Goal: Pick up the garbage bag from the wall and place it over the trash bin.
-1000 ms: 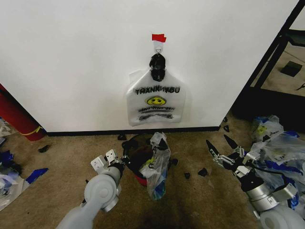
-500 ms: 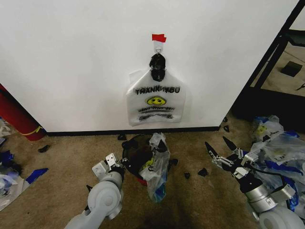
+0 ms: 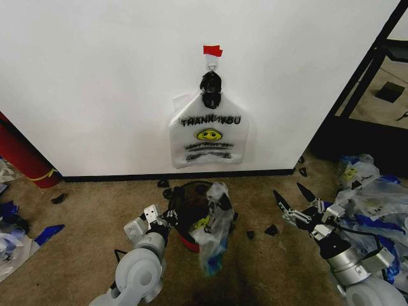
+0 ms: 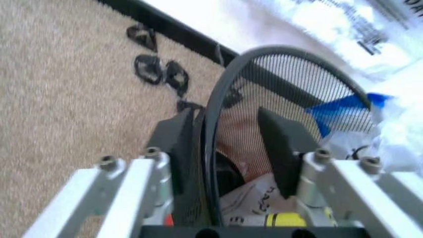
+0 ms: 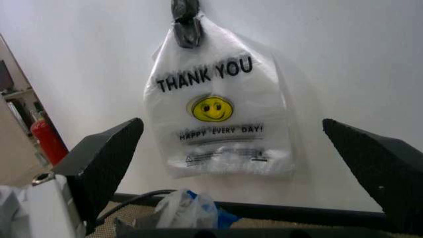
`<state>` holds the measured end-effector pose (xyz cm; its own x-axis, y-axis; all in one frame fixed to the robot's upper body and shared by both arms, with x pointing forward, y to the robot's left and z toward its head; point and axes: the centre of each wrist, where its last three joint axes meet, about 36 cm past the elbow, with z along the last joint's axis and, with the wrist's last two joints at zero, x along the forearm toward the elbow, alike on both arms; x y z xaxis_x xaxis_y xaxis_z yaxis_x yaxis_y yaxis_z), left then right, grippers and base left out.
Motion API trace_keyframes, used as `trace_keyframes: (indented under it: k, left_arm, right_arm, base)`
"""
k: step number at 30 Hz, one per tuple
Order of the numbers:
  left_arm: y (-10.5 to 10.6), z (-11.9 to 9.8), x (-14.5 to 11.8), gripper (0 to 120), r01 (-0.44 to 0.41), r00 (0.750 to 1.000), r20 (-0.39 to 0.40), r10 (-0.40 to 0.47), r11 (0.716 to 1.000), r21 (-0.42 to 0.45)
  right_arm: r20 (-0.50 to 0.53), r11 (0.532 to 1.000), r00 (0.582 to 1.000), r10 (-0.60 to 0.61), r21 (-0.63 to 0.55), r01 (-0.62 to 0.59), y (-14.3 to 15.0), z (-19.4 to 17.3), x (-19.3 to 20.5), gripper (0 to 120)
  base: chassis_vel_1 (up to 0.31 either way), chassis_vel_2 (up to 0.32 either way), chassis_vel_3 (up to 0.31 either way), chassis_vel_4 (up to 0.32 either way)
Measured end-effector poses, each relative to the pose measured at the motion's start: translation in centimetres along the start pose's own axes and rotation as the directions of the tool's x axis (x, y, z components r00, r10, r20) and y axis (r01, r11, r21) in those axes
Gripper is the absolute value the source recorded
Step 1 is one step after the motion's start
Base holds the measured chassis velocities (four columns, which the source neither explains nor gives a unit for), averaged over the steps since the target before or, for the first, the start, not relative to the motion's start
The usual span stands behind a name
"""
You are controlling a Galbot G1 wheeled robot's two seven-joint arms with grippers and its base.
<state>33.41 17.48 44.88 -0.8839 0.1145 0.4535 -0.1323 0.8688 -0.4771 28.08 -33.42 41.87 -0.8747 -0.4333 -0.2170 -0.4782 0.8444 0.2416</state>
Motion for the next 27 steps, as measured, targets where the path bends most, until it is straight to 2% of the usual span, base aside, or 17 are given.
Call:
trace_keyframes:
  k: [6,10,11,15,16,17,19,22,27]
  left_arm:
    - [-0.2,-1.7,1.8,67,-0.045,0.996,0.077,0.051,0.995,-0.085]
    - [-0.3,-2.3,2.7,74,-0.065,0.991,0.104,0.078,0.990,-0.126]
    - [-0.4,-2.7,3.3,82,-0.081,0.987,0.121,0.101,0.984,-0.160]
    - [-0.9,-4.2,5.3,96,-0.147,0.971,0.144,0.189,0.955,-0.258]
    - [-1.7,-5.0,6.5,100,-0.213,0.958,0.121,0.259,0.928,-0.306]
    - [-1.7,-5.0,6.5,100,-0.213,0.958,0.121,0.259,0.928,-0.306]
    - [-3.0,-5.7,7.4,100,-0.305,0.943,0.034,0.332,0.898,-0.317]
    - [-5.0,-6.8,7.1,100,-0.396,0.918,-0.096,0.385,0.873,-0.285]
    - [-7.2,-7.7,5.4,100,-0.428,0.903,-0.172,0.394,0.860,-0.279]
  right_arm:
    - [0.002,1.000,1.000,0.008,0.000,-0.008,-0.3,0.1,0.0,100]
    - [0.007,1.000,1.000,0.020,0.004,-0.020,-0.6,0.1,0.0,100]
    - [0.009,1.000,1.000,0.030,0.007,-0.030,-0.8,0.0,-0.1,100]
    - [0.014,0.997,0.997,0.072,0.019,-0.073,-1.6,-0.1,-0.1,100]
    - [0.017,0.995,0.995,0.100,0.025,-0.101,-1.9,-0.2,-0.1,100]
    - [0.017,0.995,0.995,0.100,0.025,-0.101,-1.9,-0.2,-0.1,100]
    - [0.018,0.991,0.992,0.128,0.036,-0.128,-2.2,-0.1,-0.3,100]
    - [0.011,0.987,0.988,0.153,0.051,-0.154,-2.2,0.4,-0.3,100]
    - [0.004,0.984,0.986,0.169,0.053,-0.168,-2.3,0.8,-0.2,100]
  base:
    - [0.000,0.000,0.000,0.000]
    - [0.000,0.000,0.000,0.000]
    - [0.000,0.000,0.000,0.000]
    - [0.000,0.000,0.000,0.000]
    - [0.000,0.000,0.000,0.000]
    - [0.000,0.000,0.000,0.000]
    - [0.000,0.000,0.000,0.000]
    - [0.000,0.000,0.000,0.000]
    - [0.000,0.000,0.000,0.000]
